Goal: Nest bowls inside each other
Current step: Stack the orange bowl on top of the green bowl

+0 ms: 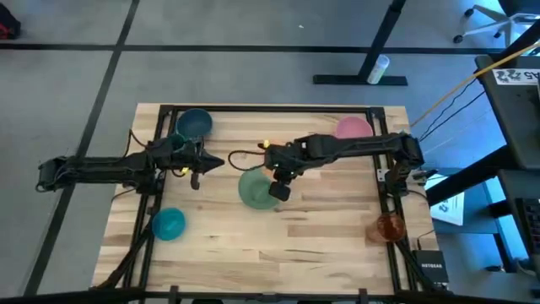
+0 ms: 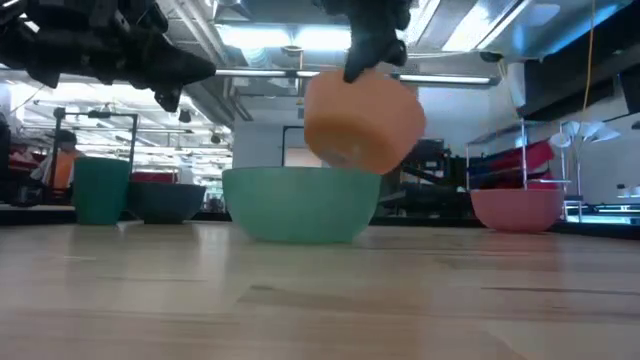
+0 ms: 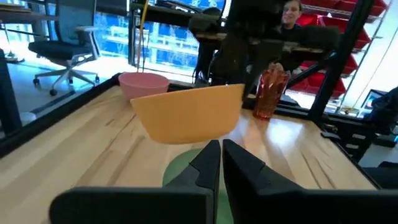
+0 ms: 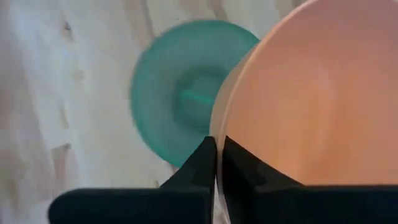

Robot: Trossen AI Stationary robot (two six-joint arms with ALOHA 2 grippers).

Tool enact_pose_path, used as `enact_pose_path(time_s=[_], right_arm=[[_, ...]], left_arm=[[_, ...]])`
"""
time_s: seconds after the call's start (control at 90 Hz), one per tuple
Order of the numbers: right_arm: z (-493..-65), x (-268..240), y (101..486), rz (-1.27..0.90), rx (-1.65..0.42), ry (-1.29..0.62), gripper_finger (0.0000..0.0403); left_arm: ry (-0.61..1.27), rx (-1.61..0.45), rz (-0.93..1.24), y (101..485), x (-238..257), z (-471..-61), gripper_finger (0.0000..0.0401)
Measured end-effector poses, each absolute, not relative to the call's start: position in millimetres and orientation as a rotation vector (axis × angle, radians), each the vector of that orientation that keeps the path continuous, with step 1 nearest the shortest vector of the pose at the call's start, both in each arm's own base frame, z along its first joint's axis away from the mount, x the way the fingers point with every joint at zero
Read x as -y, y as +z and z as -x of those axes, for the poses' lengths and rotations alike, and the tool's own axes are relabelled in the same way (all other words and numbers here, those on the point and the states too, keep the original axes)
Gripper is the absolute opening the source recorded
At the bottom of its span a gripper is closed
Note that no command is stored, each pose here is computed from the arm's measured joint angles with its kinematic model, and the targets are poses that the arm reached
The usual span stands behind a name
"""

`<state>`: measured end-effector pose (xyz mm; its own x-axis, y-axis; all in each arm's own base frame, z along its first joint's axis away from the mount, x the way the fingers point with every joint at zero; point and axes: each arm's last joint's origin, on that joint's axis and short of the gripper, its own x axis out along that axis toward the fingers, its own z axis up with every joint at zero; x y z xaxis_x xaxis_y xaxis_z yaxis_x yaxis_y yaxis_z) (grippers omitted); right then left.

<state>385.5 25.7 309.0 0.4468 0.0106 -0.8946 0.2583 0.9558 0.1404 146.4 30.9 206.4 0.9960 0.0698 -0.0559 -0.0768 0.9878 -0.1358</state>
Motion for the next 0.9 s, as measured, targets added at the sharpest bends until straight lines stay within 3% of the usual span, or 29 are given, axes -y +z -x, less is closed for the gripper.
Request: enact_pose_path(time_s=[0.322,0.9], right_arm=[[-411.8,-44.5,300.8,-0.269,-1.099,-0.102,0.0000],[-434.5,-50.0,252.8,-0.299,-1.209,-0.097,0.0001]], left_arm=[[0.085,-0.058,0.117,205.9,-36.0,-144.8,0.0000],[0.070,-0.021,0.104,210.8,-35.0,-140.8,0.0000]])
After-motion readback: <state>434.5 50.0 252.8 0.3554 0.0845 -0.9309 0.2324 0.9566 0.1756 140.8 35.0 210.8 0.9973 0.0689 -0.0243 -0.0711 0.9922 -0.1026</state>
